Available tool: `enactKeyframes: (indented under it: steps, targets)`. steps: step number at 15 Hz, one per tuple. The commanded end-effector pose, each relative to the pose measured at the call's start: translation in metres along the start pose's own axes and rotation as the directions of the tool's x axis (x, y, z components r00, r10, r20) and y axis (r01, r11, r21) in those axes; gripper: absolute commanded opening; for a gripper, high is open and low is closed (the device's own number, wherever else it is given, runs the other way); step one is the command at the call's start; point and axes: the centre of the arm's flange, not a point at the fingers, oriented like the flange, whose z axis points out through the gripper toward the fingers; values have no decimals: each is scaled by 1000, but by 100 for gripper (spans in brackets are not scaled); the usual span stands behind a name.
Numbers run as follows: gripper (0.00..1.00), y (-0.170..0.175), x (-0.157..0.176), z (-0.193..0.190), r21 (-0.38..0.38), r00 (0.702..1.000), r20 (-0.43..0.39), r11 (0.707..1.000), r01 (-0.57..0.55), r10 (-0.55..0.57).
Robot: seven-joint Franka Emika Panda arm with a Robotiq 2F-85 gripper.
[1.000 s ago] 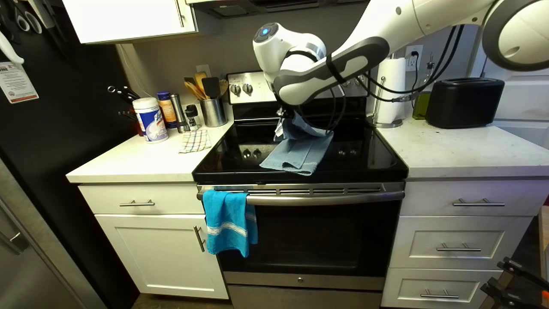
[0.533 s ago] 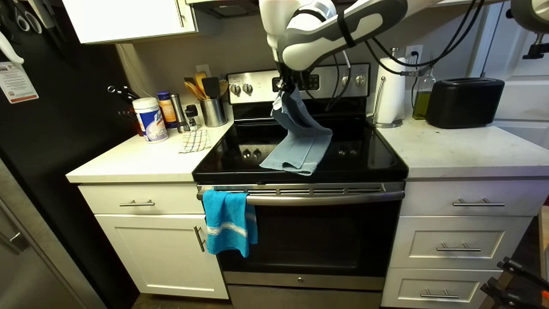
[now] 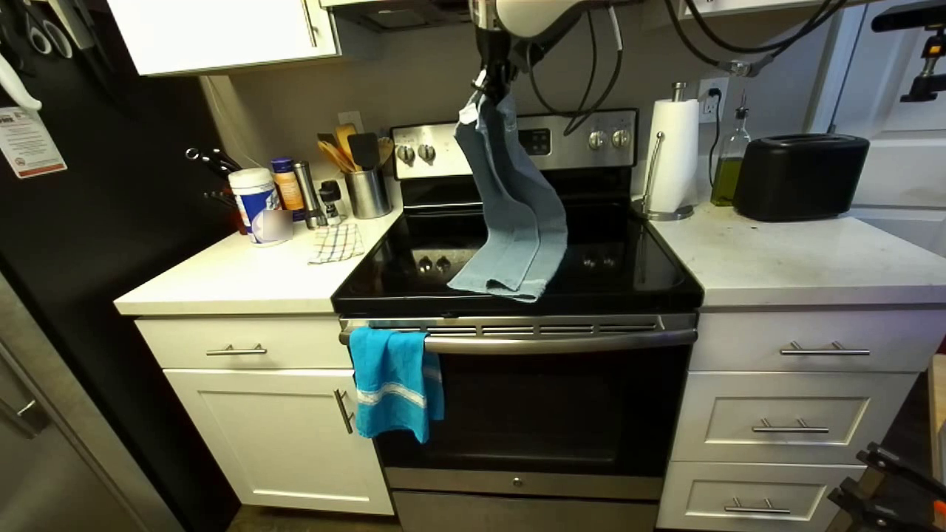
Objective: Lift the blue towel on the stove and put it on the oven door towel holder
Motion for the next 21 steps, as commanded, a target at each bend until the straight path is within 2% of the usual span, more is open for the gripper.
enactKeyframes:
  steps: [1,5,8,14,21]
  targets:
    - [1,22,-6,-42,74,998,-38,996,53,-50]
    - [1,34,0,-80,106,991,-93,989,104,-94]
    - [1,46,0,-103,132,989,-101,983,125,-112]
    - [1,73,-13,-151,197,992,-81,974,111,-97]
    - [1,112,-24,-223,202,994,-67,975,94,-82]
